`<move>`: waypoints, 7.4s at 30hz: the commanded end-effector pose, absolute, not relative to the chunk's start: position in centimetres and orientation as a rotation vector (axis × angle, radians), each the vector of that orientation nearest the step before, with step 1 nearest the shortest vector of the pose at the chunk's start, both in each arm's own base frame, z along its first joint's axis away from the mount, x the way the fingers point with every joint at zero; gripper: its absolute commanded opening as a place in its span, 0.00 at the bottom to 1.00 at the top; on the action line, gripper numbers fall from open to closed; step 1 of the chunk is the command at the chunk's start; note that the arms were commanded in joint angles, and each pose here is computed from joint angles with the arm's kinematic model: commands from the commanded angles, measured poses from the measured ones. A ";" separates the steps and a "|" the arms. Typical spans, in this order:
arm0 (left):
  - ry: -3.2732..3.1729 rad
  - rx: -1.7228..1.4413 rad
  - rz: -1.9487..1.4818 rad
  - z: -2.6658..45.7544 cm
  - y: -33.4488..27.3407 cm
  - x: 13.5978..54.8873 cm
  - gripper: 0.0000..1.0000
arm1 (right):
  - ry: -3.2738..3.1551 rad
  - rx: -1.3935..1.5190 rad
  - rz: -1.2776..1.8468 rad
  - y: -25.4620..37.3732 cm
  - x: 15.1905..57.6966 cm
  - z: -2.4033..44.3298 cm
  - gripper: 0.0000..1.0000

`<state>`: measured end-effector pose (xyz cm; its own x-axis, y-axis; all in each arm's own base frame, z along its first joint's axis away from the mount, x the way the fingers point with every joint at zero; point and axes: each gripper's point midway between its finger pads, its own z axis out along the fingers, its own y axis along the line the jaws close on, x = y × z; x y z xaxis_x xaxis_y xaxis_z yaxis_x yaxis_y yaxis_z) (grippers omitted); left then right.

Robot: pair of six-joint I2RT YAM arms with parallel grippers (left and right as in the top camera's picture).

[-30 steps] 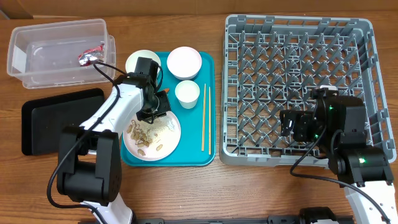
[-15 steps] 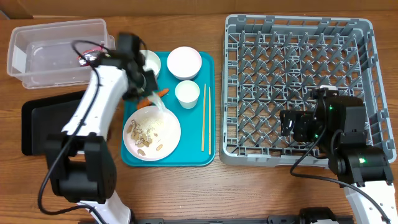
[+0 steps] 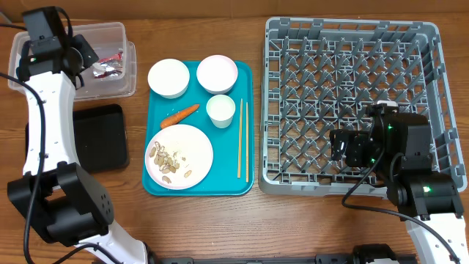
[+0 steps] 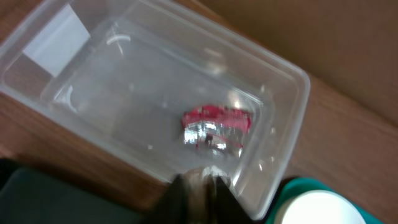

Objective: Sort waste into correct bins and load items into the dishwasher
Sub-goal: 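Carry the foil left and release it into the clear bin, then grasp the white cup on the tray with the left gripper, then hand the white cup from the left gripper to the right gripper, then place the white cup upside down in the rack's right side with right gripper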

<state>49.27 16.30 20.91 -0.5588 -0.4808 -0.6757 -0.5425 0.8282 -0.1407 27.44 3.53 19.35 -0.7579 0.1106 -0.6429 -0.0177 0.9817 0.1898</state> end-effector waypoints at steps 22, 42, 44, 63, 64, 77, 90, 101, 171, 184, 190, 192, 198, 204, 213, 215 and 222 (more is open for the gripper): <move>2.870 -0.297 -0.136 17.6 -1.9 39.4 0.60 | 2.399 0.069 0.248 3.5 27.6 20.4 1.00; 3.043 -0.155 -0.295 8.3 -14.3 40.6 0.48 | 2.406 0.070 0.248 3.5 27.5 20.3 1.00; 3.068 -0.158 -0.295 6.8 -14.5 40.7 0.42 | 2.406 0.070 0.248 3.5 27.5 20.3 1.00; 2.274 0.612 -1.751 27.2 -23.6 37.1 0.04 | 1.839 -0.704 1.072 16.2 26.7 29.5 1.00; 2.257 0.619 -1.794 27.5 -24.0 36.7 0.04 | 1.794 -0.745 1.118 16.6 26.4 30.1 1.00; 2.251 0.719 -1.950 28.5 -28.2 33.2 0.04 | 1.660 -0.840 1.149 17.3 26.8 31.6 1.00; 2.285 0.785 -2.028 28.8 -31.1 30.5 0.04 | 1.660 -0.822 1.095 17.0 27.6 31.7 1.00; 2.294 0.773 -2.016 28.6 -30.8 30.7 0.04 | 1.764 -0.660 0.878 14.6 31.0 30.4 1.00; 2.816 -0.029 -0.524 21.9 -6.0 39.5 0.07 | 2.478 0.707 0.069 -10.6 29.4 23.9 0.29; 2.835 -0.034 -0.529 21.8 -6.1 39.1 0.07 | 2.739 1.029 0.012 -15.2 26.6 16.0 0.29; 2.839 -0.035 -0.529 21.7 -6.1 39.0 0.07 | 2.751 1.032 0.034 -14.9 26.6 15.7 0.30; 2.841 -0.036 -0.529 21.7 -6.1 38.9 0.07 | 2.763 1.037 0.037 -14.8 26.3 15.7 0.40; 2.844 -0.036 -0.530 21.7 -6.1 38.9 0.07 | 2.768 1.035 0.091 -14.1 26.4 15.3 0.90; 2.846 -0.037 -0.530 21.7 -6.1 38.8 0.08 | 2.764 1.033 0.096 -14.1 26.5 15.4 0.99; 2.867 -0.032 -0.527 21.5 -6.0 38.3 0.11 | 2.696 0.895 0.435 -10.7 29.1 16.5 1.00; 2.867 -0.032 -0.527 21.5 -6.0 38.3 0.12 | 2.688 0.864 0.485 -10.1 29.4 16.8 0.99; 2.821 0.026 -0.526 21.9 -7.2 39.3 0.15 | 2.657 0.732 0.537 -7.8 29.6 18.9 0.95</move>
<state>38.91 -6.34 20.49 -0.9774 -0.0610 -0.2026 0.0164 0.9327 -0.3602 29.07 -9.66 16.50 -0.7906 0.5967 -0.1376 0.5101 0.7660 0.3911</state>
